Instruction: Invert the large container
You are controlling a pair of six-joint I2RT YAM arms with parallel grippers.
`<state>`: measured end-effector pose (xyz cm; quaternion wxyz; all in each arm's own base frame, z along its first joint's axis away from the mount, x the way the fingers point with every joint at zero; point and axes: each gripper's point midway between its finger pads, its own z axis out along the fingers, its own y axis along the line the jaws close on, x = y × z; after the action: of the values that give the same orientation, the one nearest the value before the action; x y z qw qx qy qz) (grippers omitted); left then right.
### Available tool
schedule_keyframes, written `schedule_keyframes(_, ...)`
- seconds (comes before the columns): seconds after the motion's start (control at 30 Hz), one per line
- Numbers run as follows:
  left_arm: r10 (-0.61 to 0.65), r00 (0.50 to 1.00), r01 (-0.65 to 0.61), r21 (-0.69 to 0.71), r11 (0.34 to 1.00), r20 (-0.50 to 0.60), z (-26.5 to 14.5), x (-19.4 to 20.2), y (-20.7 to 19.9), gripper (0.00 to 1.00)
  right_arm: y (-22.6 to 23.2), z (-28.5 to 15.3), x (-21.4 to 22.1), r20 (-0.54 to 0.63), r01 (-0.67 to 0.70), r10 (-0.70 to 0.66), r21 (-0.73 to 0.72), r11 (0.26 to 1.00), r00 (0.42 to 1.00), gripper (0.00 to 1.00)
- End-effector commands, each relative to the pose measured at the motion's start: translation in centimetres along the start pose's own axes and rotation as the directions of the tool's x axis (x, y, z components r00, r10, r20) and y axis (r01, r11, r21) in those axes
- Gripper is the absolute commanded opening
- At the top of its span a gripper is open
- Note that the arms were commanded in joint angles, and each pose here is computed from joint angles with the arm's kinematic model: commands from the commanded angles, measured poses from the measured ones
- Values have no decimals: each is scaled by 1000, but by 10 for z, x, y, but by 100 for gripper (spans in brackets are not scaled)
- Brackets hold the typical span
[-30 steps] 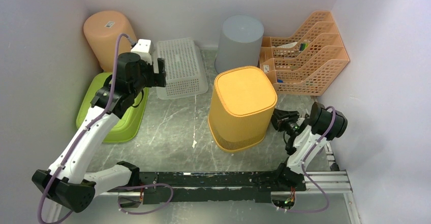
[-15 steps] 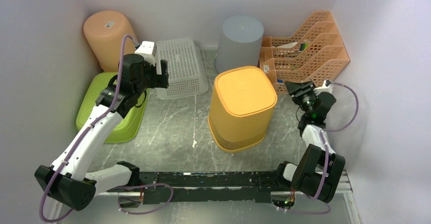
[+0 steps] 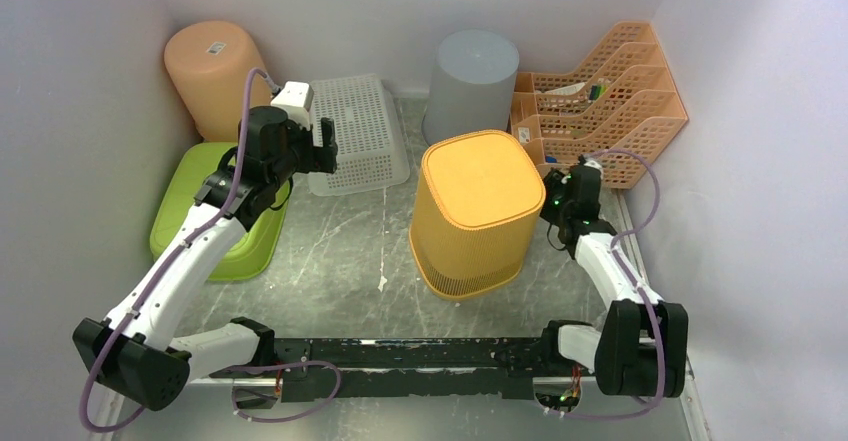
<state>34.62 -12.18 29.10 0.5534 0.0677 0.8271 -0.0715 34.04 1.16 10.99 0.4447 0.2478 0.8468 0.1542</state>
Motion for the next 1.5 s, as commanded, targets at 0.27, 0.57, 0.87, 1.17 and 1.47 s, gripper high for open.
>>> schedule_keyframes(0.27, -10, 999, 10, 16, 1000, 31, 0, -4, -5, 99, 103, 14, 11, 6, 306, -307, -130, 943, 952, 45)
schedule_keyframes(0.57, -24, 999, 24, 21, 999, 30, 5, 7, -6, 100, 119, -23, -82, 275, 448, -438, 27, 893, 856, 54)
schedule_keyframes(0.87, -33, 998, 31, 43, 999, 53, 10, 7, -10, 100, 156, -56, -127, 421, 427, -373, -38, 903, 827, 100)
schedule_keyframes(1.17, -51, 996, 46, 66, 997, 74, 8, -1, -15, 100, 147, -57, -134, 424, 399, -371, 24, 917, 826, 100)
schedule_keyframes(1.47, -60, 995, 55, 57, 997, 84, 7, -5, -13, 100, 147, -63, -132, 438, 419, -380, 10, 908, 815, 100)
